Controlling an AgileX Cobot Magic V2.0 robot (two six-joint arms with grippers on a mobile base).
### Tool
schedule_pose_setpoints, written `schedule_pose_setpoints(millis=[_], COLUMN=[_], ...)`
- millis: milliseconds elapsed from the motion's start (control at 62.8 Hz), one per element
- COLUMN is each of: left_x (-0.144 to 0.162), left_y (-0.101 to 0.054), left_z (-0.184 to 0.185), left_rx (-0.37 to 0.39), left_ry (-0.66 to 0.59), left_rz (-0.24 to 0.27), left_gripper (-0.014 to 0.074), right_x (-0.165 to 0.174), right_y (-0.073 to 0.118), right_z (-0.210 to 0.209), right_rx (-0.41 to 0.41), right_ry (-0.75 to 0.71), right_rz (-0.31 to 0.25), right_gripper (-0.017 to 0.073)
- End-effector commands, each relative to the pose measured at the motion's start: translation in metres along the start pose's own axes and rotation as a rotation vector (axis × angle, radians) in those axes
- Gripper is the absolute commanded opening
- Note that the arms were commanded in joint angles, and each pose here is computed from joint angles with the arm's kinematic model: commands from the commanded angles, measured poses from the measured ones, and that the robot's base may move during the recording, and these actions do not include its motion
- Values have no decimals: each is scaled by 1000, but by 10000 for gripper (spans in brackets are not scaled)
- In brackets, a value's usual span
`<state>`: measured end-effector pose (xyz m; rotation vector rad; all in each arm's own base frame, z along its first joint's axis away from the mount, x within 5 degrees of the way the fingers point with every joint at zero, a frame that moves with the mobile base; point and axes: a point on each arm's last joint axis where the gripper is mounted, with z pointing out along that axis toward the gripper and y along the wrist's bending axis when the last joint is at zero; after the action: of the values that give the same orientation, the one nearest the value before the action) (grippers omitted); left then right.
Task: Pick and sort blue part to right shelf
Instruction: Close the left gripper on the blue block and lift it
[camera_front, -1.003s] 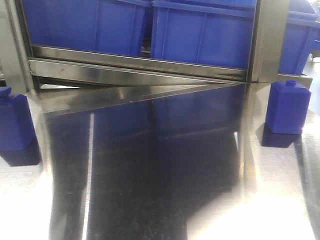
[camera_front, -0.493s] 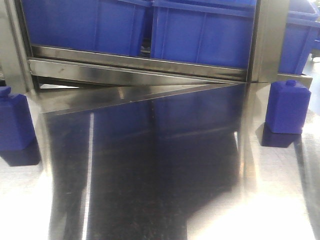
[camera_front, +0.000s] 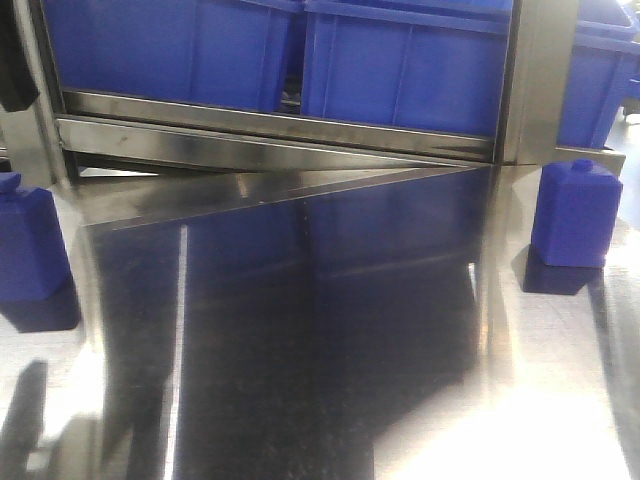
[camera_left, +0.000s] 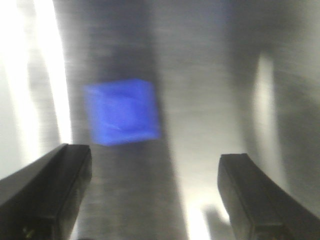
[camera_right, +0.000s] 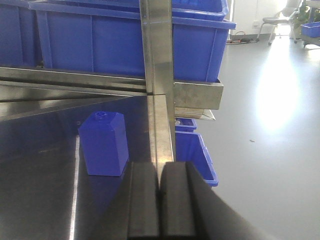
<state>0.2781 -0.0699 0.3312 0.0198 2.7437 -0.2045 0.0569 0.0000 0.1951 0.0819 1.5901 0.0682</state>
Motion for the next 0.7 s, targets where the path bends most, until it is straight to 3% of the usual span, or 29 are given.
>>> schedule_pose_setpoints(millis=[0,684], left_x=[-12,-24], left_y=[-4,-2], left_z=[-16,72], left_rx=[-3,-70], left_ry=[-71,173], left_rz=[-18,-24], left_gripper=[578,578], right_x=[-17,-17], right_y=[0,0], right_z=[-3,-3], right_rx=[5,5], right_ry=[-132,-132], right_rz=[-2,-2], right_gripper=[59,59])
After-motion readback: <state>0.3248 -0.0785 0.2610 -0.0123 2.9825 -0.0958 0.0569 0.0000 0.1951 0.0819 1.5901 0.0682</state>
